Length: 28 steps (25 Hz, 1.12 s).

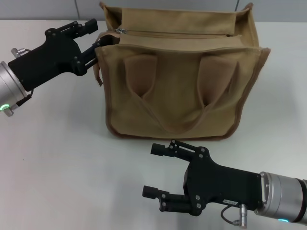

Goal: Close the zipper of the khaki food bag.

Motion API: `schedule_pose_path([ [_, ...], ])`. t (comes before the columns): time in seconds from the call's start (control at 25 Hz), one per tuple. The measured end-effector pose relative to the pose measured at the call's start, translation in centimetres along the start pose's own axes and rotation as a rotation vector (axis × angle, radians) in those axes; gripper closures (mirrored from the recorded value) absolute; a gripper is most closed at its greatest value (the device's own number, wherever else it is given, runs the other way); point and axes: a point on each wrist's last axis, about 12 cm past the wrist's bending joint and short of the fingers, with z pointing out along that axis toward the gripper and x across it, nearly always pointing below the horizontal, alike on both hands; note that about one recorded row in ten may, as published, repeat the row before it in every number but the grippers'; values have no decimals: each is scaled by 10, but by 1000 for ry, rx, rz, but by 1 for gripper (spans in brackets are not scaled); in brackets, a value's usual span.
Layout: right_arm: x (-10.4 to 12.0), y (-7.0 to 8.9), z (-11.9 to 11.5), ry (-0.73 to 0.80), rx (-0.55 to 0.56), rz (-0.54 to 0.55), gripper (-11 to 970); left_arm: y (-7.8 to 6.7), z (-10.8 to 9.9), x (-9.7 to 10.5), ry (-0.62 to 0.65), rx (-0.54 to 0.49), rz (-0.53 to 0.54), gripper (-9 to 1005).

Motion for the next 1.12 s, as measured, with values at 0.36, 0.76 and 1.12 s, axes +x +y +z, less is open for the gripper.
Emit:
schedule_pose_path([
  [0.36, -1, -2, 0, -5, 7, -4, 168, 8, 5, 4, 41, -59, -15, 514],
  [0.76, -3, -4, 2, -6, 6, -12, 168, 8, 7, 2, 27, -62, -35, 656],
  [1.12, -5, -4, 2, -31, 14, -11, 168, -3, 9, -8, -73, 19, -48, 910],
])
